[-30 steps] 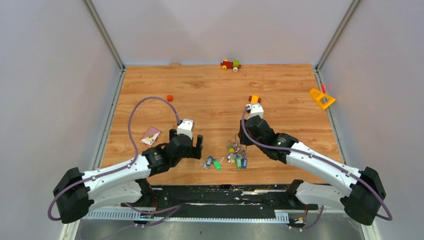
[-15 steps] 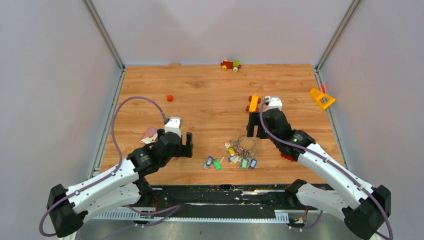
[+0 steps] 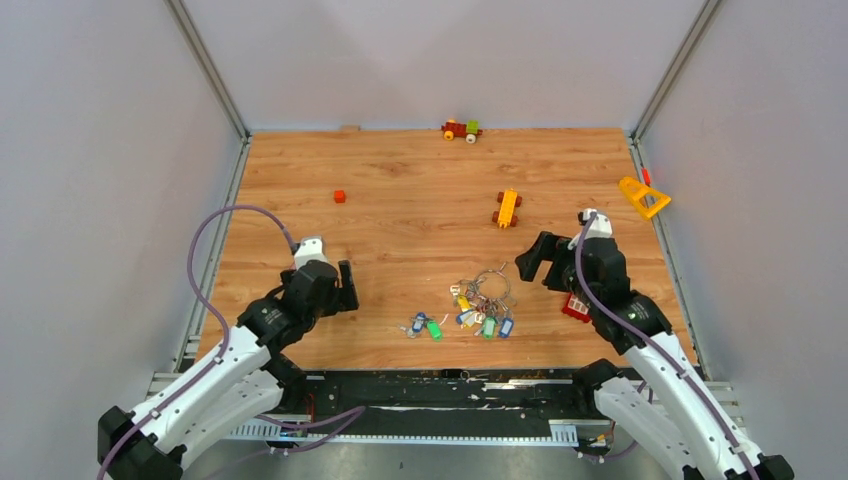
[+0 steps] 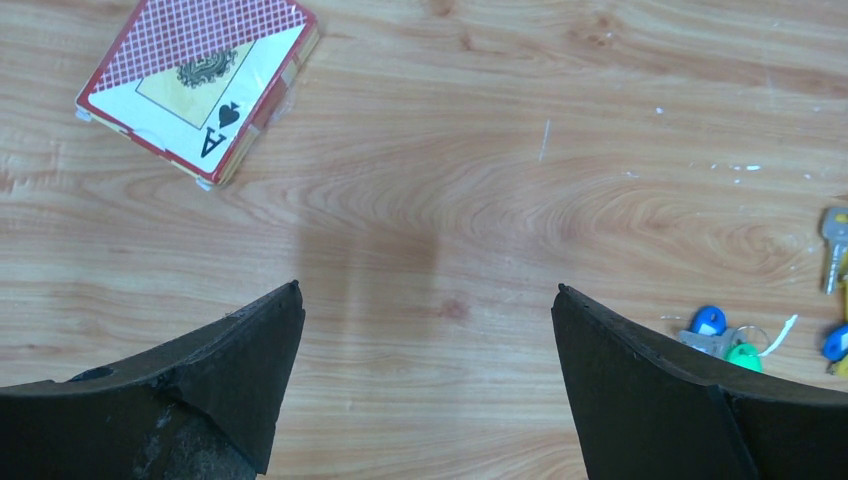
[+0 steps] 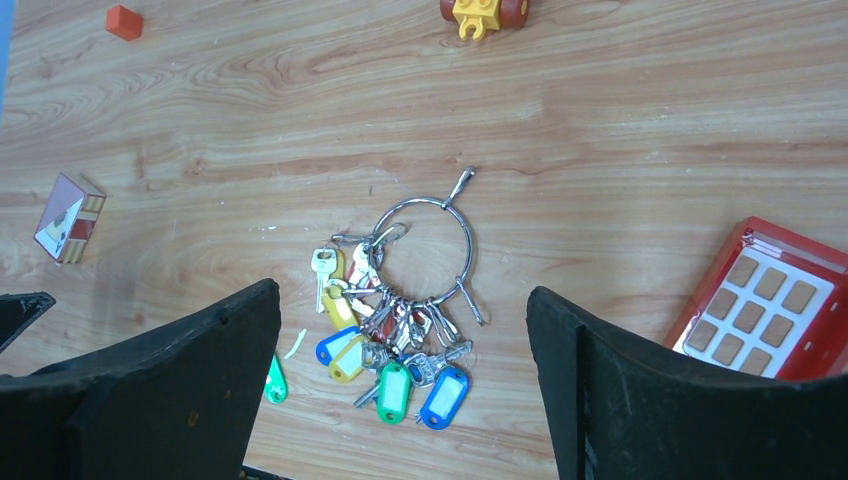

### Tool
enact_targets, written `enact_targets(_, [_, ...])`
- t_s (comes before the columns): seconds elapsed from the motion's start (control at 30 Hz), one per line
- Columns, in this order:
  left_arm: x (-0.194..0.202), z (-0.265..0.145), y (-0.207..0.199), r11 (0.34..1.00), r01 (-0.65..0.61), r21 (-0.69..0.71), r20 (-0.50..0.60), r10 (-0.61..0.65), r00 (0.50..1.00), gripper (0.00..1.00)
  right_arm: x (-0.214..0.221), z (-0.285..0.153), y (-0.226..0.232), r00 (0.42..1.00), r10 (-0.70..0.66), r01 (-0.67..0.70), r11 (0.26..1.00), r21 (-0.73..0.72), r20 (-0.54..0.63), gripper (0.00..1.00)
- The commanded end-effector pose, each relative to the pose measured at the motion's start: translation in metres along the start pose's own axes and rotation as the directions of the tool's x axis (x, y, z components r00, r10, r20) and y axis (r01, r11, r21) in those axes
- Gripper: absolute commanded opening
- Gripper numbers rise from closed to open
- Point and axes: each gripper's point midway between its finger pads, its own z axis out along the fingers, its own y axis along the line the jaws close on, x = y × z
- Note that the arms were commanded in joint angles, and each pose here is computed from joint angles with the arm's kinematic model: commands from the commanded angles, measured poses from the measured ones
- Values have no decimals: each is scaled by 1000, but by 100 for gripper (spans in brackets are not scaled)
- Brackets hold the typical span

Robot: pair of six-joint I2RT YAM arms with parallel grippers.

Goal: Remove the keys from the keyring

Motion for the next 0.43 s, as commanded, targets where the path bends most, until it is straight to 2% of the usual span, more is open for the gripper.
enact_targets(0.0, [-12, -5, -1, 999, 39, -21, 18, -38, 999, 100, 1, -5, -8, 999, 34, -35, 999, 35, 21, 93])
enact_targets(0.27, [-12, -7, -2, 999, 46, 16, 41, -47, 998, 100, -2, -14, -15, 997, 36, -39, 998, 52, 67, 93])
enact_targets(0.4, [-15, -8, 3, 999, 49, -8, 58, -49, 997, 100, -3, -15, -19, 998, 10, -15, 998, 67, 69, 93])
